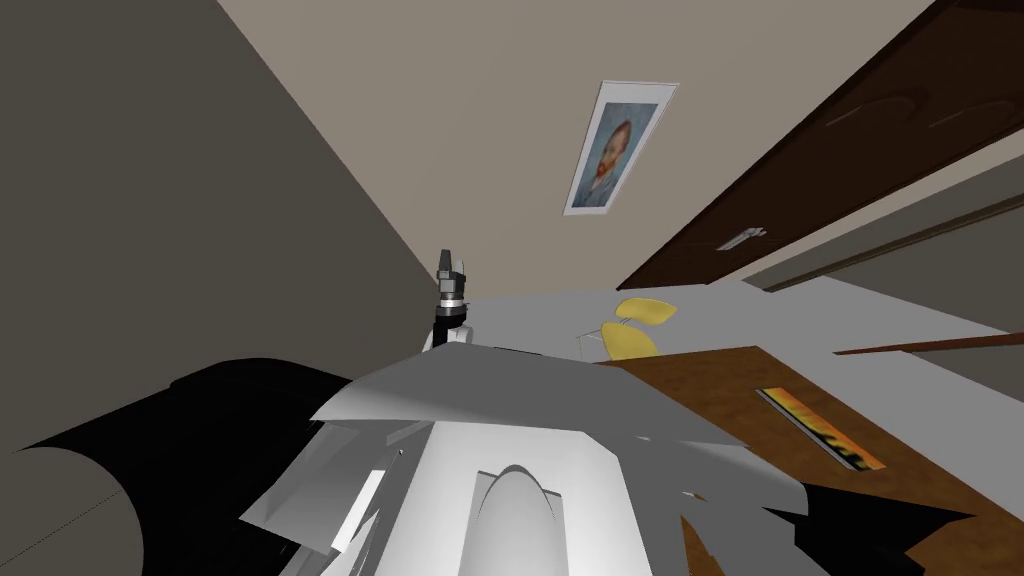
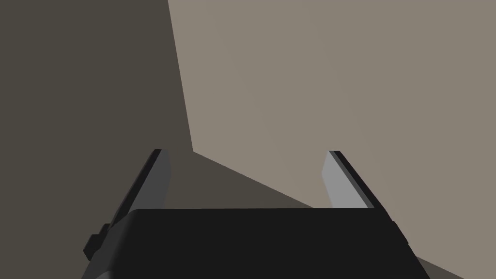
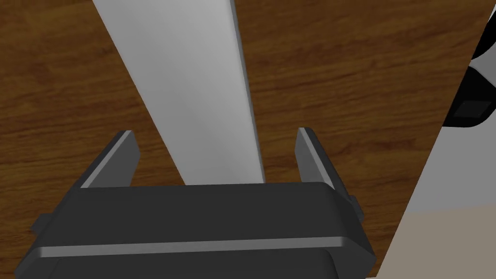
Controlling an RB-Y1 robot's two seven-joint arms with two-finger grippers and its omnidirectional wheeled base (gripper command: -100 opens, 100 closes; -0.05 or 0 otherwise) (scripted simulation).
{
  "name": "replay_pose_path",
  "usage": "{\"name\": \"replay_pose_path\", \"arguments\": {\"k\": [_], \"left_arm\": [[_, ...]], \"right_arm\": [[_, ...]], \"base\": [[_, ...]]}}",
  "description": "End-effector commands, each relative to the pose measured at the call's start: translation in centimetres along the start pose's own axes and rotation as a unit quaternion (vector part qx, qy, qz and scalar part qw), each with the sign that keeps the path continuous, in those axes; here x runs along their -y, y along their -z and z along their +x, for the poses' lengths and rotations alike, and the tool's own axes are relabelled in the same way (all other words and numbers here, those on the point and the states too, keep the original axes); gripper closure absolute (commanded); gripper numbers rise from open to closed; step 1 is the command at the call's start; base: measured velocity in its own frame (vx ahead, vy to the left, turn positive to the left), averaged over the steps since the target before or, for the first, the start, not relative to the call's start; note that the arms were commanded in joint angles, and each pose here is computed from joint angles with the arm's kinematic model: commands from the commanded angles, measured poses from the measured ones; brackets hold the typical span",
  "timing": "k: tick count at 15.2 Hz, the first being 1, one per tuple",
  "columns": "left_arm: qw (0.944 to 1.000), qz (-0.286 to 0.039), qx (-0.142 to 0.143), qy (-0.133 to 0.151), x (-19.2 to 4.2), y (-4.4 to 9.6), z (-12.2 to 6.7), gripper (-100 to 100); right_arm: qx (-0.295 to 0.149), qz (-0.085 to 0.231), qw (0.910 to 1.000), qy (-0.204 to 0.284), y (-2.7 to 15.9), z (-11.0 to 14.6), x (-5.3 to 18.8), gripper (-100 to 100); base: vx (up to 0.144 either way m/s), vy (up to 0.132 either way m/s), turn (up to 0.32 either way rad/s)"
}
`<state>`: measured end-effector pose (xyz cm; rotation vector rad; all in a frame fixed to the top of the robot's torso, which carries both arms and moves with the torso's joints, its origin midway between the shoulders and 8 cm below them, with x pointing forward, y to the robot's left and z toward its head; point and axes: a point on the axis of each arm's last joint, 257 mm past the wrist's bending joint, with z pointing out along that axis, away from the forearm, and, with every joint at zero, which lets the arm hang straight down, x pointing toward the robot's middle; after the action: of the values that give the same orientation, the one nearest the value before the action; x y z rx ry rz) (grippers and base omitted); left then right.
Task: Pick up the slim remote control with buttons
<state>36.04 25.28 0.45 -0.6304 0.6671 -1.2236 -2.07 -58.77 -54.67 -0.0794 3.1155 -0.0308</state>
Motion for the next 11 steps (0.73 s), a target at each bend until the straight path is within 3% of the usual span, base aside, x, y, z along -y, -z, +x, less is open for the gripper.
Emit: {"name": "replay_pose_path", "arguments": {"k": [1, 2, 6, 7, 11], "left_arm": [[1.0000, 0.000, 0.000, 0.000, 0.0, 0.0, 0.0, 0], [1.0000, 0.000, 0.000, 0.000, 0.0, 0.0, 0.0, 0], [1.0000, 0.000, 0.000, 0.000, 0.0, 0.0, 0.0, 0], [1.0000, 0.000, 0.000, 0.000, 0.0, 0.0, 0.0, 0], [1.0000, 0.000, 0.000, 0.000, 0.0, 0.0, 0.0, 0]], "right_arm": [[0.000, 0.000, 1.0000, 0.000, 0.0, 0.0, 0.0, -100], [0.000, 0.001, 1.0000, 0.000, -0.1, 0.0, 0.0, 100], [0.000, 0.000, 1.0000, 0.001, -0.1, 0.0, -0.1, 100], [0.001, 0.002, 1.0000, 0.003, 1.0, -0.6, 1.0, 100], [0.000, 0.002, 1.0000, 0.006, 1.2, -0.6, 1.2, 100]], "base": [[0.011, -0.040, 0.022], [0.004, -0.015, 0.004], [0.000, 0.000, 0.003], [-0.003, 0.026, -0.078], [-0.013, 0.048, -0.039]]}}
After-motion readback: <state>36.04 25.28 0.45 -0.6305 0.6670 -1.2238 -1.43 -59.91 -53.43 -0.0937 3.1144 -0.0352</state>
